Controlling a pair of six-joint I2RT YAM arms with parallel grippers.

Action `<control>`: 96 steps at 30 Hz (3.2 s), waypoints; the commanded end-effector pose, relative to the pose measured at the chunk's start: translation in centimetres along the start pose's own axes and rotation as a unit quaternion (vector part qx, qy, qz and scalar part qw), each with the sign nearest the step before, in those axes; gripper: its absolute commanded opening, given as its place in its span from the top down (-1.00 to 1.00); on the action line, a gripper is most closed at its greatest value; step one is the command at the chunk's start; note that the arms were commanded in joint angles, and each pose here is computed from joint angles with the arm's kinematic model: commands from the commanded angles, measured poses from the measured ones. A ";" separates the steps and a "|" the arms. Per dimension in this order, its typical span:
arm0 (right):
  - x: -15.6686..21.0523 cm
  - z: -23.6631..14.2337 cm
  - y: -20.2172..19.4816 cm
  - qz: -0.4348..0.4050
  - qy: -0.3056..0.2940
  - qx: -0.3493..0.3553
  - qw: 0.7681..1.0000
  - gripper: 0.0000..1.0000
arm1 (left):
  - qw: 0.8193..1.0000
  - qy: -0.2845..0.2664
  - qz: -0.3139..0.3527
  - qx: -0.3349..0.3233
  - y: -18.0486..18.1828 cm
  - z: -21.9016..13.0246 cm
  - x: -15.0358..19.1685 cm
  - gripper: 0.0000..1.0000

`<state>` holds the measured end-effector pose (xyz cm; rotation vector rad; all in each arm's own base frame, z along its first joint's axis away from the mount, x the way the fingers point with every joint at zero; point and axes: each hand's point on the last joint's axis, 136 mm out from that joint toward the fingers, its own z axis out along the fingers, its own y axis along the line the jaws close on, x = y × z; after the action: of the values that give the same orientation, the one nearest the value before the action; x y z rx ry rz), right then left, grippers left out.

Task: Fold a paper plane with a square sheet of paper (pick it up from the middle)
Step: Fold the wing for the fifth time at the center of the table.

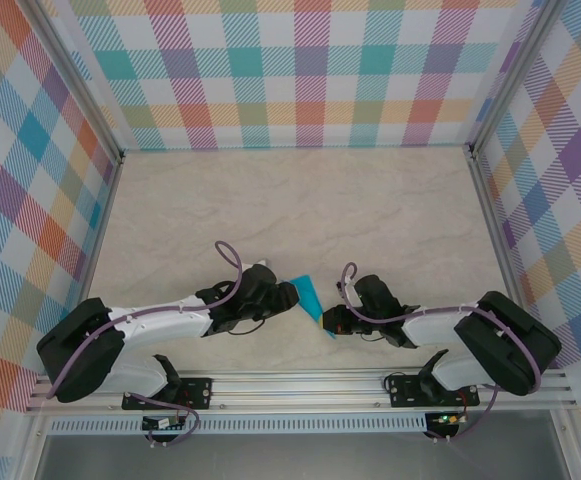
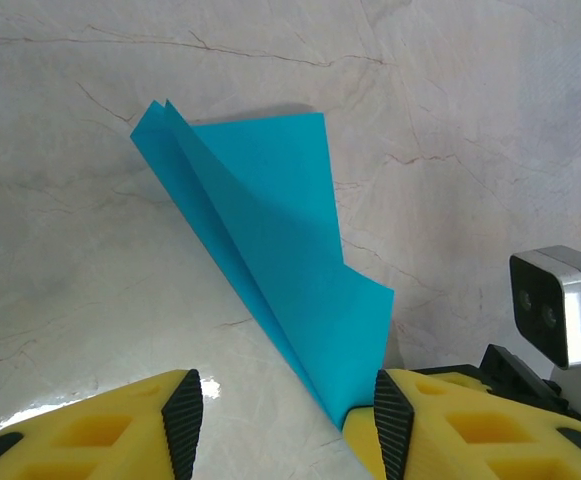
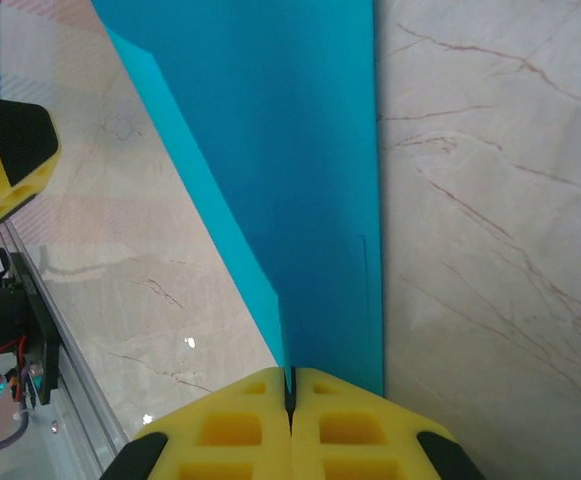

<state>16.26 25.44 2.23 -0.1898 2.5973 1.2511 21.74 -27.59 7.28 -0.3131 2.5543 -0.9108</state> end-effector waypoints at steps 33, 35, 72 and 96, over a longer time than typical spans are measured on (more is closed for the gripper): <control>0.4 -0.1 -2.0 0.133 0.036 -0.022 0.990 0.87 | 0.991 0.069 0.034 0.109 -6.4 5.6 1.8 0.21; 0.5 0.0 -2.1 0.134 0.038 -0.020 0.990 0.87 | 0.991 0.072 0.034 0.107 -6.3 6.0 1.9 0.21; 1.8 0.9 -4.9 0.209 0.071 0.043 0.974 0.96 | 0.989 0.039 0.084 0.113 -5.8 3.4 1.4 -0.02; 1.5 -0.5 -4.2 0.184 0.062 0.061 0.979 0.78 | 0.992 0.102 0.071 0.027 -1.8 9.0 4.1 0.13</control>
<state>16.92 24.77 1.72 0.1740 2.7717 1.4439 23.35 -36.16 3.43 -0.0144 2.5975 -1.0847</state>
